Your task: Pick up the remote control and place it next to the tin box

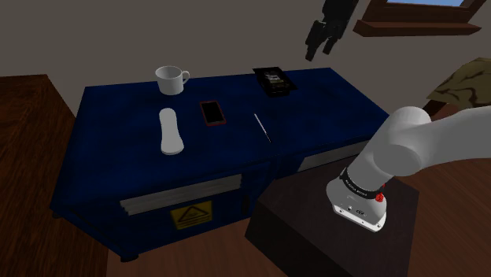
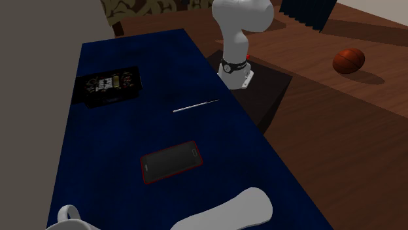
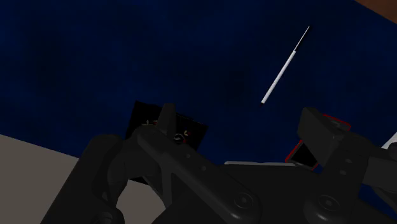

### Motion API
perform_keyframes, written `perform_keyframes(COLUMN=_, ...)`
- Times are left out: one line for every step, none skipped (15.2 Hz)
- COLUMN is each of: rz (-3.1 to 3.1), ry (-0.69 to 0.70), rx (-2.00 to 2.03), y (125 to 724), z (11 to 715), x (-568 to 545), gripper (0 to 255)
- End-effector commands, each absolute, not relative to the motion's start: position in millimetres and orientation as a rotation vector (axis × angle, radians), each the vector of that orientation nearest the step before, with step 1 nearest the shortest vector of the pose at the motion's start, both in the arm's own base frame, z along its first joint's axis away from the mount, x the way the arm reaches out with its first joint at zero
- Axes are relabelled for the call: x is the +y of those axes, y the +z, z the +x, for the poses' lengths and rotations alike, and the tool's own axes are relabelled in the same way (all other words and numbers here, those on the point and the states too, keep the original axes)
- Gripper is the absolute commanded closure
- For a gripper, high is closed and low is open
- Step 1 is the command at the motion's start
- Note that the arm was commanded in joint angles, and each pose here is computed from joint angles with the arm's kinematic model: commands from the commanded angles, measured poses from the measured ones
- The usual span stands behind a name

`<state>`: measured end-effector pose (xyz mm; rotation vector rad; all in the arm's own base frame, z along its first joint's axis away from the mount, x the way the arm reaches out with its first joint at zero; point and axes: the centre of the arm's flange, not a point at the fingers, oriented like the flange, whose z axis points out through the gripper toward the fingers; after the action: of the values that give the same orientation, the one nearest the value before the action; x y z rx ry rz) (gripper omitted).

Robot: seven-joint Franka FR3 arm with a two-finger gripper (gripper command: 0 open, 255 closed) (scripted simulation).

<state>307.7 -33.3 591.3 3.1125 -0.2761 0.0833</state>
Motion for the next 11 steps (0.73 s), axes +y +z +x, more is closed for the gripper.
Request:
perform_keyframes(rz=3.113, ry=0.083, rx=-0.276, y=591, z=308, x=-33, gripper=0)
perform_keyframes(rz=3.112, ry=0.082, rx=-0.287, y=586, z=314, x=-23, gripper=0)
perform_keyframes(rz=3.112, ry=0.08, rx=-0.299, y=580, z=320, x=-13, gripper=0)
perform_keyframes(rz=3.112, ry=0.078, rx=-0.31, y=574, z=327, x=-3, gripper=0)
perform_keyframes(rz=3.112, ry=0.076, rx=-0.321, y=569, z=333, x=7, gripper=0)
perform_keyframes(rz=3.111, ry=0.074, rx=-0.333, y=563, z=340, x=17, gripper=0)
perform_keyframes(rz=3.111, ry=0.073, rx=-0.344, y=558, z=347, x=27, gripper=0)
perform_keyframes(rz=3.11, ry=0.071, rx=-0.355, y=552, z=353, x=37, gripper=0)
perform_keyframes(rz=3.11, ry=0.069, rx=-0.367, y=546, z=360, x=46, gripper=0)
perform_keyframes(rz=3.109, ry=0.067, rx=-0.378, y=541, z=367, x=56, gripper=0)
perform_keyframes(rz=3.109, ry=0.065, rx=-0.389, y=535, z=374, x=66, gripper=0)
